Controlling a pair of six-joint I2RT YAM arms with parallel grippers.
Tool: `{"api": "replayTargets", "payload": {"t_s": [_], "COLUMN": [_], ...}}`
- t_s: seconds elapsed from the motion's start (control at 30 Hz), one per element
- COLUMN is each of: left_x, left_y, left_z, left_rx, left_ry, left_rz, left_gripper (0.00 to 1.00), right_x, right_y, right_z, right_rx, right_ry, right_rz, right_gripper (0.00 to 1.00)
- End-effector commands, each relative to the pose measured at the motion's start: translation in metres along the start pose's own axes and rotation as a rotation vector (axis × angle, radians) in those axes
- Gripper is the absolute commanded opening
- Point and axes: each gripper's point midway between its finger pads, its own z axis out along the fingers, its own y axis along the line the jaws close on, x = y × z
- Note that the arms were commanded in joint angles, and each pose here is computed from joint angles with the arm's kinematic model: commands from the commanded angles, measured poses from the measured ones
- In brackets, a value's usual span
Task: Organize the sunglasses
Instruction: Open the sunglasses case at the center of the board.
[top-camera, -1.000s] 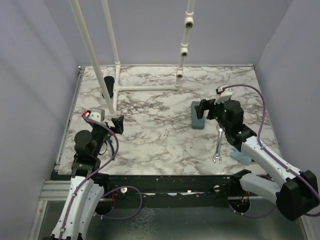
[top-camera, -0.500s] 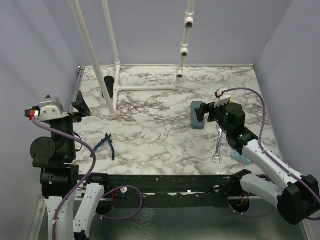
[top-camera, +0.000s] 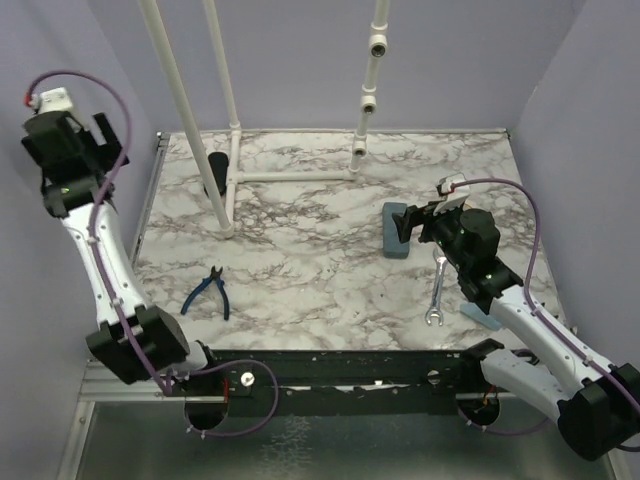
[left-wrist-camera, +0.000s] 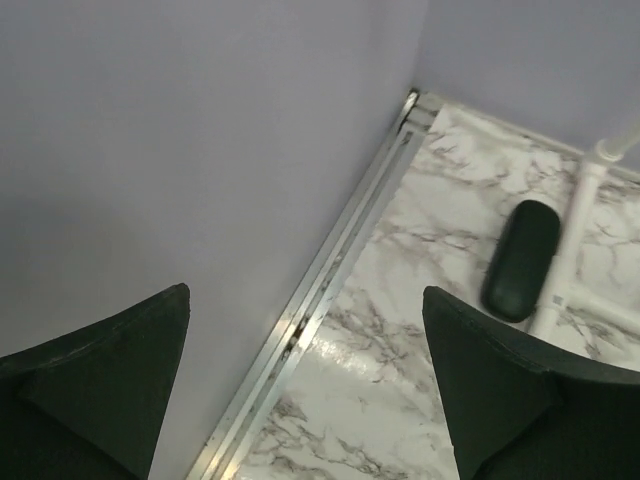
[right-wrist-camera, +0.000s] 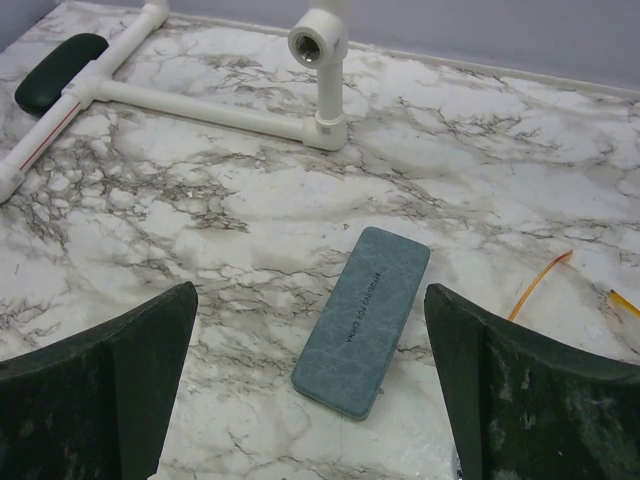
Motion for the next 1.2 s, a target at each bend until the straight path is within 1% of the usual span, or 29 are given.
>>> {"api": "replayTargets", "payload": {"t_s": [0.0,0.1,0.17,0.23,0.37,0.53,0.6,0.7,0.77,0.83,0.97,1.1,1.17], "left_x": [0.054,0.082,0.093,0.104,0.128,0.156,0.165,0.177,0.195,0.207,0.229,0.248,0.254], "left_y": [0.013,0.001,-0.014,-0.032,-0.076,-0.132,-0.154,-0.172,-0.184,-0.194,-0.208,-0.209,-0.209], "left_z": [0.03,0.056,0.069,0.081,0.104,0.141,0.159,0.186,0.2,0.207,0.215,0.226,0.231], "left_rx": [0.207,0.283,0.327,0.367,0.463,0.539,0.544,0.525,0.529,0.54,0.562,0.542,0.535], "left_ry": [0.252,0.332,0.356,0.362,0.373,0.386,0.396,0.409,0.433,0.444,0.469,0.496,0.504], "left_rz": [-0.275,-0.254,-0.195,-0.095,0.054,0.181,0.23,0.257,0.275,0.295,0.293,0.305,0.306], "left_gripper": [0.99,0.99,0.99,0.99,0.99,0.95,0.94,0.93,0.89,0.85,0.82,0.74,0.68], "right_x": [-0.002,-0.003,-0.007,-0.01,-0.017,-0.025,-0.025,-0.022,-0.018,-0.017,-0.012,-0.006,-0.004], "right_y": [0.007,0.012,0.014,0.013,0.013,0.016,0.018,0.018,0.017,0.015,0.012,0.011,0.011], "right_z": [0.001,0.003,0.003,0.002,0.0,-0.005,-0.005,-0.006,-0.006,-0.005,-0.003,0.001,0.003], "right_rx": [-0.042,-0.073,-0.078,-0.073,-0.066,-0.073,-0.08,-0.081,-0.071,-0.06,-0.041,-0.036,-0.039], "right_ry": [-0.013,-0.01,-0.009,0.001,0.016,0.011,0.011,0.031,0.047,0.052,0.066,0.082,0.087], "right_rz": [-0.007,-0.004,-0.002,0.001,0.018,0.061,0.066,0.074,0.08,0.08,0.075,0.073,0.067], "right_gripper": [1.0,1.0,1.0,1.0,1.0,1.0,1.0,1.0,1.0,1.0,1.0,1.0,1.0]}}
